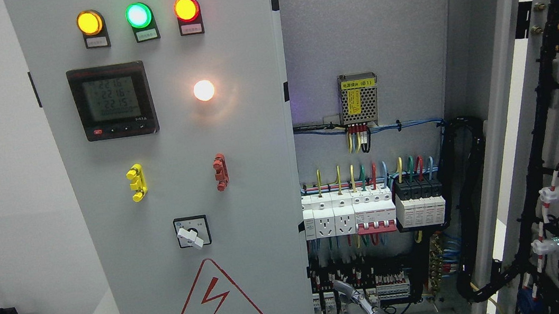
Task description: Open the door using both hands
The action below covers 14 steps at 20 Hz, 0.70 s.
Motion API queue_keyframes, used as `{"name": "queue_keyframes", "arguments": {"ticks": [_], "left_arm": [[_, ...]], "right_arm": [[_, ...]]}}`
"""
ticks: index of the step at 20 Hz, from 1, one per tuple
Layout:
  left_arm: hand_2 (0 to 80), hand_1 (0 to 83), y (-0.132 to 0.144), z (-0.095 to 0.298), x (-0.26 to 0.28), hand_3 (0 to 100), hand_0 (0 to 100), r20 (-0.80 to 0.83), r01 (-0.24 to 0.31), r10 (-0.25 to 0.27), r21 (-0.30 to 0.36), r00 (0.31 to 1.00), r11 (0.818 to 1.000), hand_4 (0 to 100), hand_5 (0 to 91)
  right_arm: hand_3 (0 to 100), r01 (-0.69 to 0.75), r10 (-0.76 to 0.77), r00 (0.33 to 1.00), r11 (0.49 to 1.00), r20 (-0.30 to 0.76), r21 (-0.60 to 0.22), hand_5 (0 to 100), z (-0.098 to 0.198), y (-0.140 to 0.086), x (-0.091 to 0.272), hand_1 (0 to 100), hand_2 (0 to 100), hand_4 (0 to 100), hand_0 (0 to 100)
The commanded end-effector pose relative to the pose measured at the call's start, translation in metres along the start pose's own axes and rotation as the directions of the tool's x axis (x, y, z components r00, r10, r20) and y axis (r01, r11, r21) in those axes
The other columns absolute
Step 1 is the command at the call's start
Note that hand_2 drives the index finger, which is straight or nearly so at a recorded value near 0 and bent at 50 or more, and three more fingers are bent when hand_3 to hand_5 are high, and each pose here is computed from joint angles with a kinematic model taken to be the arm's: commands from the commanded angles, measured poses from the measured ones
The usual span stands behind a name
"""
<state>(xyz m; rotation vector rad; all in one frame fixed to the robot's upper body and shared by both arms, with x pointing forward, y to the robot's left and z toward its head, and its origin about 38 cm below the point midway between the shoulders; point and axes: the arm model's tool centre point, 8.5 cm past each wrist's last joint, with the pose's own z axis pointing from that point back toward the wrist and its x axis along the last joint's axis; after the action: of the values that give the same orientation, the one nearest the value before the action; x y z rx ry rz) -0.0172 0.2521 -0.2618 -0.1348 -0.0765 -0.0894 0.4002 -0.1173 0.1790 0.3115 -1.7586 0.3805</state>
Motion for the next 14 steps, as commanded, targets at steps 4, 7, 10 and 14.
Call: {"name": "queue_keyframes", "arguments": {"ticks": [4, 7, 10, 14], "left_arm": [[0.0, 0.0, -0.017, -0.003, 0.001, 0, 0, 0.000, 0.012, -0.012, -0.031, 1.000, 0.999, 0, 0.0], [0.0, 0.0, -0.017, -0.003, 0.001, 0, 0, 0.000, 0.011, -0.011, -0.032, 1.000, 0.999, 0, 0.0], [0.0, 0.0, -0.017, -0.003, 0.001, 0, 0, 0.000, 0.011, -0.011, -0.032, 1.000, 0.999, 0, 0.0], [0.0, 0.0, -0.017, -0.003, 0.001, 0, 0, 0.000, 0.011, -0.011, -0.032, 1.000, 0.999, 0, 0.0]], "right_arm": [[0, 0.003, -0.003, 0.998, 1.000, -0.059, -0.004, 0, -0.029, -0.007, -0.016, 0, 0, 0, 38], [0, 0.001, -0.002, 0.997, 1.000, -0.072, -0.004, 0, -0.036, -0.010, -0.020, 0, 0, 0, 38], [0, 0.041, -0.041, 0.997, 0.999, -0.070, 0.002, 0, -0.045, -0.013, -0.018, 0, 0, 0, 38], [0, 0.043, -0.043, 0.996, 0.999, -0.072, 0.005, 0, -0.047, -0.015, -0.018, 0, 0, 0, 38]]}}
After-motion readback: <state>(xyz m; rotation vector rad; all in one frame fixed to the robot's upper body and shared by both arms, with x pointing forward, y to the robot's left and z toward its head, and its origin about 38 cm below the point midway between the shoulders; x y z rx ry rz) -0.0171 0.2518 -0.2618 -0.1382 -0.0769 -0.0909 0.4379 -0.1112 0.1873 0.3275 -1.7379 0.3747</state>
